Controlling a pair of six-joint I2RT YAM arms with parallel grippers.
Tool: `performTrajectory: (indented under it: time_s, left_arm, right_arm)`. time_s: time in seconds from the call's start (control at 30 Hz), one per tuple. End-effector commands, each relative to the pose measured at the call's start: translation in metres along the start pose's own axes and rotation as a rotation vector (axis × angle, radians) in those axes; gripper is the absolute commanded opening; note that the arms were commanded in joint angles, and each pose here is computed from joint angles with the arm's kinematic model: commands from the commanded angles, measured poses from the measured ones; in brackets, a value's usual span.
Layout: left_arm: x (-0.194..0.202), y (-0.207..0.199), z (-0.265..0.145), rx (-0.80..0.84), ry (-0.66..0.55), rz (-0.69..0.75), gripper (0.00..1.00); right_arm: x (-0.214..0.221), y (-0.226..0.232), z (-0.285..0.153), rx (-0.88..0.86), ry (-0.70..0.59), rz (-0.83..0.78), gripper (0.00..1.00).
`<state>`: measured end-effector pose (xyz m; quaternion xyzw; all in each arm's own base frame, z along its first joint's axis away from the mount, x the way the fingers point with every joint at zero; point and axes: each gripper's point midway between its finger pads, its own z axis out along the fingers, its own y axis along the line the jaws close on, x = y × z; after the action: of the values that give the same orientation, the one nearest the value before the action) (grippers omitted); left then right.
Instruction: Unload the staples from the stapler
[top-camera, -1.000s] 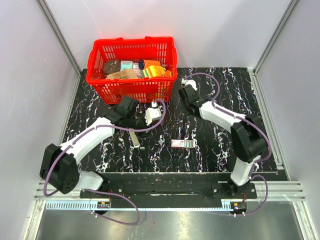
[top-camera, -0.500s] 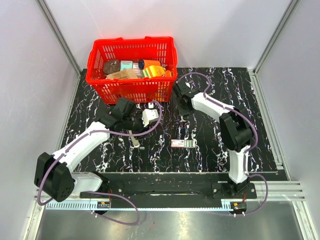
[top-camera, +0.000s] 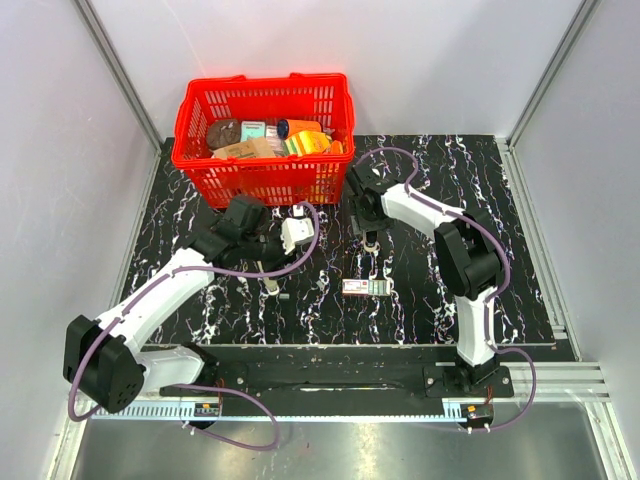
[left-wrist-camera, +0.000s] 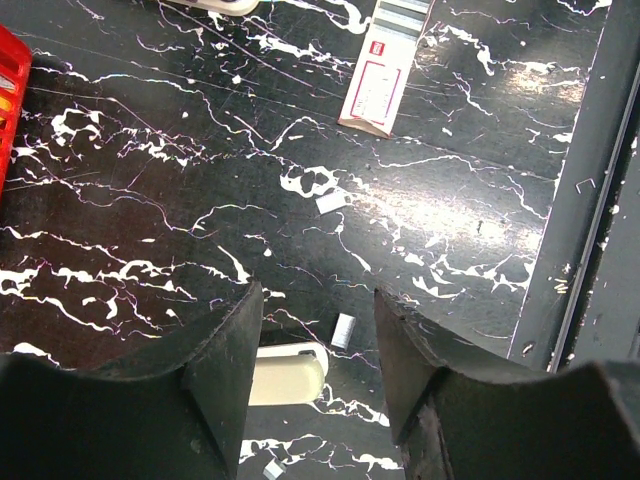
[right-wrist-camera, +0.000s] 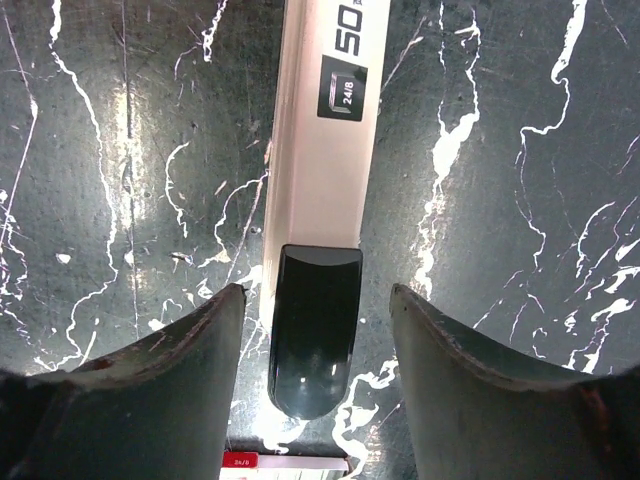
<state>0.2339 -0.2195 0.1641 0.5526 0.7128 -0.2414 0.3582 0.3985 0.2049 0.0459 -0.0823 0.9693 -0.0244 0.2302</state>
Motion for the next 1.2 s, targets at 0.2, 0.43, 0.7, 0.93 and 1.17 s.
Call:
performTrajectory:
  time_s: [0.2, 0.43, 0.7, 0.93, 1.17]
  left_arm:
    - [0.008, 0.013, 0.002, -0.063, 0.023, 0.02, 0.54]
    - [0.029, 0.02, 0.017, -0.087, 0.074, 0.065, 0.68]
    - [0.056, -0.016, 0.043, 0.036, 0.156, 0.242, 0.7]
    - [0.079, -0.017, 0.06, 0.103, 0.264, 0.256, 0.71]
    - [0.094, -0.006, 0.07, 0.08, 0.358, 0.247, 0.73]
  right_arm:
    - [-0.037, -0.015, -0.07, -0.035, -0.241, 0.095, 0.61]
    - [-0.006, -0.003, -0.107, -0.215, -0.342, 0.19, 0.51]
    - [0.043, 0.004, -0.102, -0.28, -0.266, 0.278, 0.49]
    - [0.068, 0.004, -0.095, -0.306, -0.232, 0.31, 0.47]
    - [0.059, 0.003, -0.111, -0.331, -0.283, 0.312, 0.44]
